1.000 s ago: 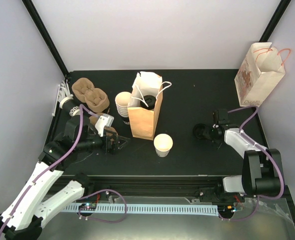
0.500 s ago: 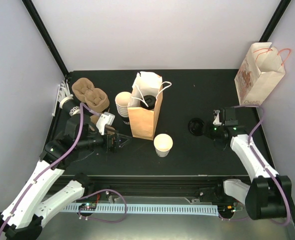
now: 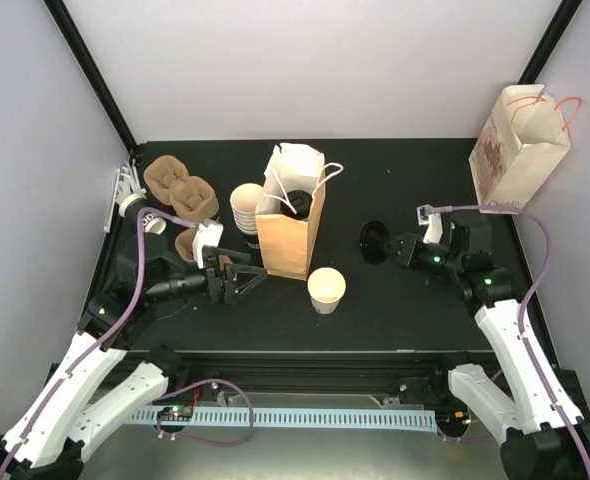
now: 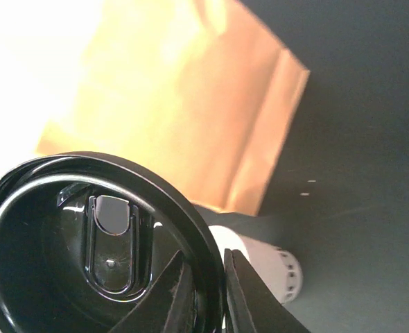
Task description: Pack the takeout coffee
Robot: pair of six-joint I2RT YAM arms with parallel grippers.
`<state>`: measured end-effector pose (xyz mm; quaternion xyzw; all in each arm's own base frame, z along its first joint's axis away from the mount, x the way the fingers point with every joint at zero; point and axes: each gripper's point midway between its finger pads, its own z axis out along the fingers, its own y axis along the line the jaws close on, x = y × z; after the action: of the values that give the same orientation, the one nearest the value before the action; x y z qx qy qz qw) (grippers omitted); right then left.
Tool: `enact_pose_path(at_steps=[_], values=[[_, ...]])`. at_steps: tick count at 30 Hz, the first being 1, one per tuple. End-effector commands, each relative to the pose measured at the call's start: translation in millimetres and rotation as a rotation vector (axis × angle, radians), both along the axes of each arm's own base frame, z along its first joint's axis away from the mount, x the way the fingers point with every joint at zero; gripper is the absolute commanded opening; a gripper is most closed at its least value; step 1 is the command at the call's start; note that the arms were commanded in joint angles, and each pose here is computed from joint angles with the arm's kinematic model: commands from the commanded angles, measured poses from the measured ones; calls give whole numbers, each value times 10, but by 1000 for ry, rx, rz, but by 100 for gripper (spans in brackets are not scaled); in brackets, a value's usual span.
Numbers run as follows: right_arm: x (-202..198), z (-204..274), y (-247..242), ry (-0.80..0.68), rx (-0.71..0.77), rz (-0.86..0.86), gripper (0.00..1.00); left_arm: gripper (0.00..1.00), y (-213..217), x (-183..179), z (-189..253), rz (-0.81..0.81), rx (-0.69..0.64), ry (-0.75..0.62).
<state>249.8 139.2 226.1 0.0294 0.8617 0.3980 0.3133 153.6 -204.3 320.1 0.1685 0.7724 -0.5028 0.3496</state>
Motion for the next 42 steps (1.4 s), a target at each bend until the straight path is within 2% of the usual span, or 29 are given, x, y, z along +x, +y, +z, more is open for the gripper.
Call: enact_pose_path(at_steps=[1, 6, 17, 22, 28, 32, 38, 42], values=[[-224, 584, 353, -117, 140, 187, 14, 99, -68, -63, 282, -51, -102, -93], [-442, 854, 651, -175, 154, 307, 14, 99, -83, 27, 394, -34, -96, -151], [-607, 1099, 939, -343, 131, 410, 14, 99, -182, -117, 696, -116, -187, -86], [-541, 1048, 899, -373, 69, 373, 13, 99, -213, -195, 730, -140, -218, -49], [-407, 1015, 743, -490, -87, 293, 13, 99, -257, -234, 722, -156, -215, -32], [-312, 967, 737, -547, -176, 273, 13, 99, -273, -169, 655, -114, -153, -52], [-207, 854, 838, -555, -277, 246, 12, 99, -310, -33, 438, 15, 53, -91], [-145, 810, 867, -551, -344, 209, 12, 99, -412, 27, 354, 60, 126, -89]])
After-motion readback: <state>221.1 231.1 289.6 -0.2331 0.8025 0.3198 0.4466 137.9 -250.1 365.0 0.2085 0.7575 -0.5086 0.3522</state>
